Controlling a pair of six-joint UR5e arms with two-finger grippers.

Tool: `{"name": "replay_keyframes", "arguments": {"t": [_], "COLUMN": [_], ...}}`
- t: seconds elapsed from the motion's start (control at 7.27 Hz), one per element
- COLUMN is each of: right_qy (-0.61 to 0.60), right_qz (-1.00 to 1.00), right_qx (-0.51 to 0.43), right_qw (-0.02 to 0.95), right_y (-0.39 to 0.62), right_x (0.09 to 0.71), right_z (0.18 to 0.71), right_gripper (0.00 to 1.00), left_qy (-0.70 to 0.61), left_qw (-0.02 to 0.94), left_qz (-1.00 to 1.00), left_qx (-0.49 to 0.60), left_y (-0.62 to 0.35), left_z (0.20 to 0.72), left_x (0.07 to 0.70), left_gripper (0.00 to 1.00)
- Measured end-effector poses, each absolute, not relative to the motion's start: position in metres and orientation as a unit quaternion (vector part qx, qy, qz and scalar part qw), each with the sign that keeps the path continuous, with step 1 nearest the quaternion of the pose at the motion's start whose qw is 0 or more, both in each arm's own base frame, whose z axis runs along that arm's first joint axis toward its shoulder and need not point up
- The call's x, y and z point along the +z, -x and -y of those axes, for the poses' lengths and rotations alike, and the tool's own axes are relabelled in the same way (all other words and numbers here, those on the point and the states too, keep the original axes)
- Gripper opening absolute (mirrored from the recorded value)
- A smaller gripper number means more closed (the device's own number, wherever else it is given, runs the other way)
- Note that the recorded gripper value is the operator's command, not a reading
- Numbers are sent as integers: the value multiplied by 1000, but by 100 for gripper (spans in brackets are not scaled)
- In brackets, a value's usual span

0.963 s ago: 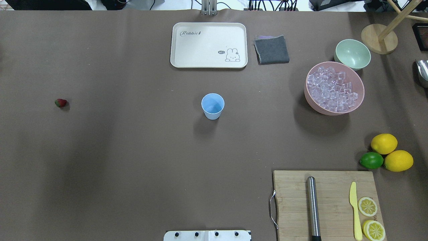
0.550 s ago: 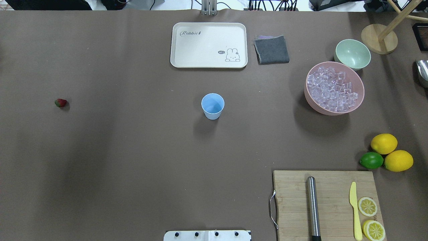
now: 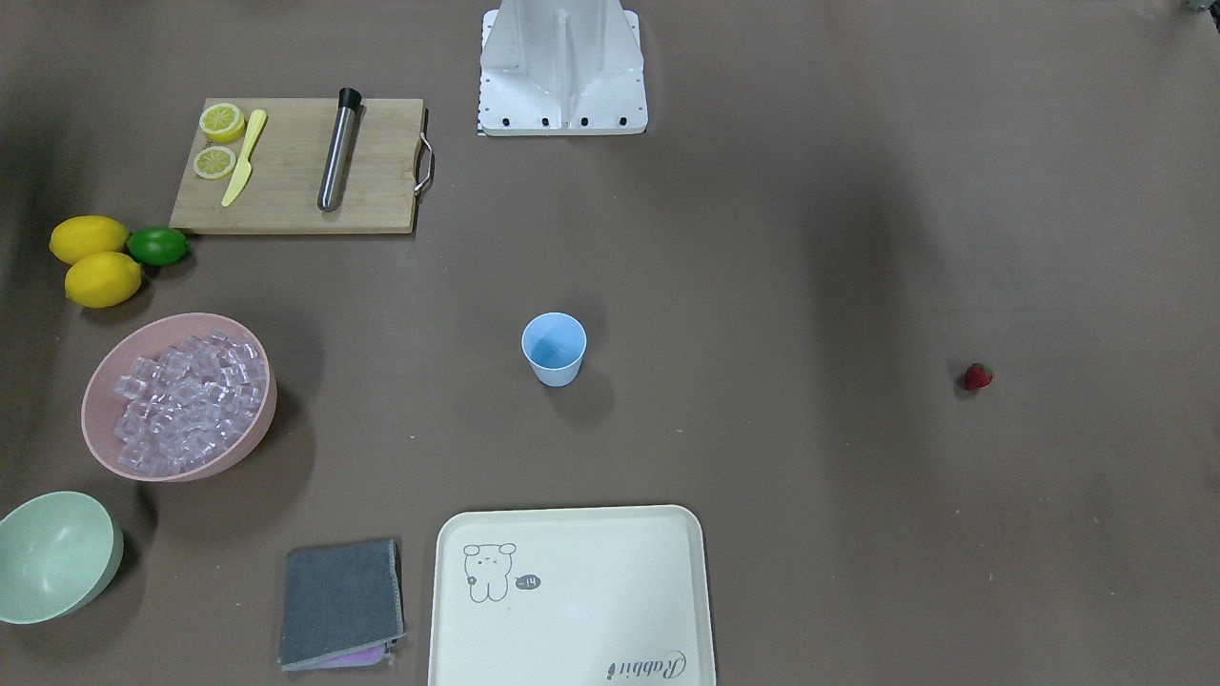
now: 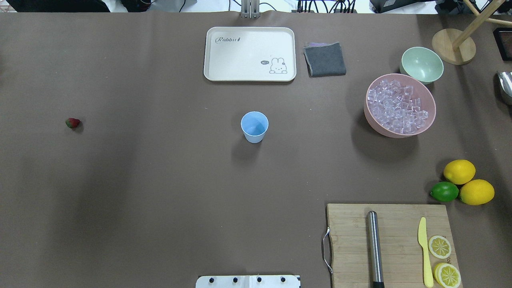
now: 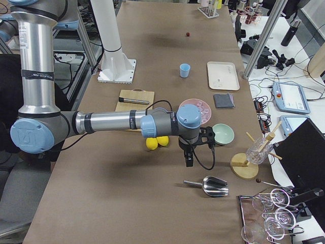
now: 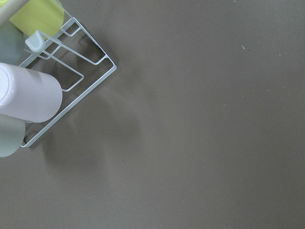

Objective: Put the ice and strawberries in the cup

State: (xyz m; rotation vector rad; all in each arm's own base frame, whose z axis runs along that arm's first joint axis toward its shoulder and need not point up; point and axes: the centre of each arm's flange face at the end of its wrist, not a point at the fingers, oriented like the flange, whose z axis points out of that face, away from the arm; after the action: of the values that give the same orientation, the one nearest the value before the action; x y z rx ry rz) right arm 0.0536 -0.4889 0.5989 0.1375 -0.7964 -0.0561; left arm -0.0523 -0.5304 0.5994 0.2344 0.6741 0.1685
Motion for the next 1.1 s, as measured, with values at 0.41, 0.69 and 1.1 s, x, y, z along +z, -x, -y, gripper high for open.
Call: {"name": "replay_keyframes", "arguments": {"t": [0.41,0.69,1.1], "right_qy": [-62,-55,-53], "right_qz": [377,363,364], "right_qx": [-25,-23,-25], "right_qw": [924,930,930], "right_y": [-55,-55,-51], "right_x": [603,610,611], "right_z": [488,489,490], "right_gripper": [100,100,100], "left_qy": [-117,-118,-109], "left_qw": [933,932,931], "left_qz": [-330,-331,-333], "left_qx": [83,86,101], "left_y": [52,49,28], "left_z": [531,534,536], "left_x": [596,594,595], "left_gripper": [98,98,98]}}
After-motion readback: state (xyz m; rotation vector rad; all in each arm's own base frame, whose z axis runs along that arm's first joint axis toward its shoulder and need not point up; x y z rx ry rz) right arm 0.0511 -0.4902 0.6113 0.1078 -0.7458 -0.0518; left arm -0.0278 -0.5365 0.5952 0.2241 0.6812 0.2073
